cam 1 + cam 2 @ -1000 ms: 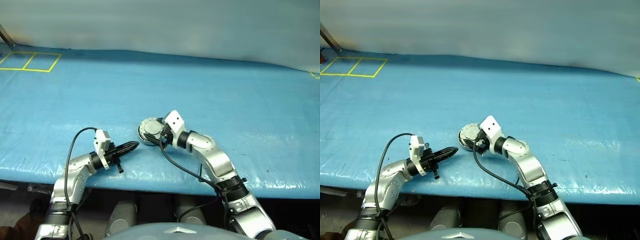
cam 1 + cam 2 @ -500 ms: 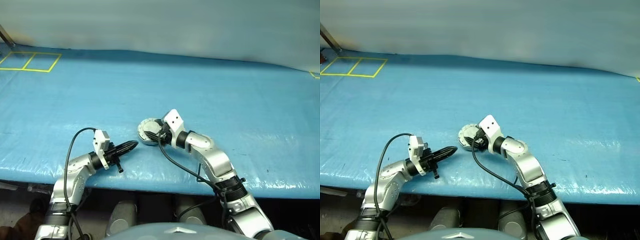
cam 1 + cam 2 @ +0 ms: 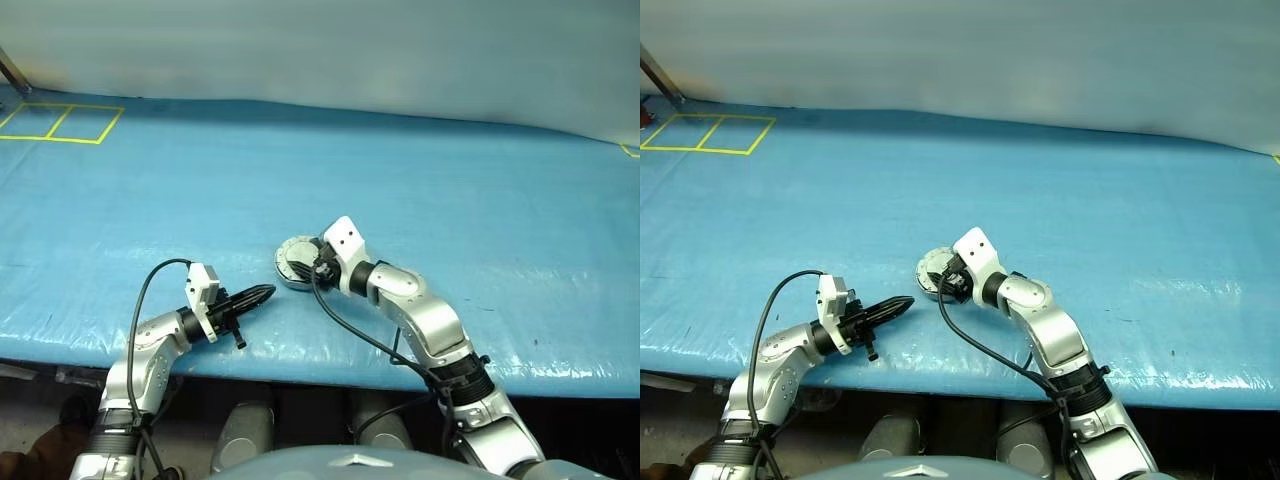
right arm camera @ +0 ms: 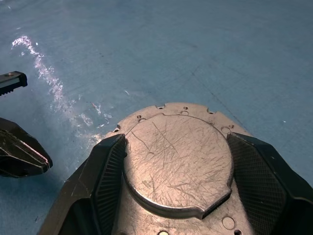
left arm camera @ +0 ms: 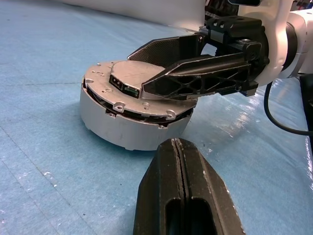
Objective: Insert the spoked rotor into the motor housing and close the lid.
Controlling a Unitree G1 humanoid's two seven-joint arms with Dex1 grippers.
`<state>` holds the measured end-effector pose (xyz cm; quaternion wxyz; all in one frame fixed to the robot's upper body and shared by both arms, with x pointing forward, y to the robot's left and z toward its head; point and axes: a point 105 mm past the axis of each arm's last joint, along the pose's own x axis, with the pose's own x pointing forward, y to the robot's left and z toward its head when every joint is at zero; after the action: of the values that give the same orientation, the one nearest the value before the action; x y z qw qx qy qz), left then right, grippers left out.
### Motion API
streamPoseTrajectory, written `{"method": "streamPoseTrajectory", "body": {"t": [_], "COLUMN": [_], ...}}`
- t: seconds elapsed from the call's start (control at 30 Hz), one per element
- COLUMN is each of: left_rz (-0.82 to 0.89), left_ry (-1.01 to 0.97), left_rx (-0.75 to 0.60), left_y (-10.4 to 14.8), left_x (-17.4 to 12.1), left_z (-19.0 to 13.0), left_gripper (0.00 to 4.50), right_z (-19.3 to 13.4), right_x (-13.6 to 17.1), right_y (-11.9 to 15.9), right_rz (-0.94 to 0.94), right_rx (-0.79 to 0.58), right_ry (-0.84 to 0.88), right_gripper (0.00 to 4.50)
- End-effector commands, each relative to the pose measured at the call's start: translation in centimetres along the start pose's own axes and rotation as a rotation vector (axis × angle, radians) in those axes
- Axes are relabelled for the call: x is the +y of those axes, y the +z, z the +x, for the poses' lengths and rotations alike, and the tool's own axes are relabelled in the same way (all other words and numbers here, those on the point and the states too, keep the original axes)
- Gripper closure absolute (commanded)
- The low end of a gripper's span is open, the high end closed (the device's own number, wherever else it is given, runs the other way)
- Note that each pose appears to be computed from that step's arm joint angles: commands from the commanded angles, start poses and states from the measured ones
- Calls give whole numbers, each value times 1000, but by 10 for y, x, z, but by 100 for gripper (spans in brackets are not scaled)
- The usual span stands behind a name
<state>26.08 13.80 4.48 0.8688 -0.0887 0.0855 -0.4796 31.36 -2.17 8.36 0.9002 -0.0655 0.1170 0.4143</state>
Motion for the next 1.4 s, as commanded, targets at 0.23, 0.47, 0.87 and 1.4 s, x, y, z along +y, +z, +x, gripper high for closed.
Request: {"method": "streamPoseTrajectory", "body": {"t": [0.23, 0.47, 0.87, 1.4], "left_rz": [18, 24, 27, 28], "left_ry": [16, 33, 51, 60], "left_rx": [-7, -11, -11, 1], "left_y": [0, 0, 0, -3], "left_x": [1, 2, 4, 4], "left_z": [-1, -2, -5, -6], "left_gripper": [450, 450, 450, 450], "right_z": [3, 6, 8, 12], "right_x": [3, 6, 6, 5], "right_y": [11, 4, -2, -26], "right_rz": [45, 29, 25, -9], "right_rx": [-31, 7, 43, 140], "right_ry": [-45, -48, -82, -115], "right_gripper": [153, 153, 153, 153]}}
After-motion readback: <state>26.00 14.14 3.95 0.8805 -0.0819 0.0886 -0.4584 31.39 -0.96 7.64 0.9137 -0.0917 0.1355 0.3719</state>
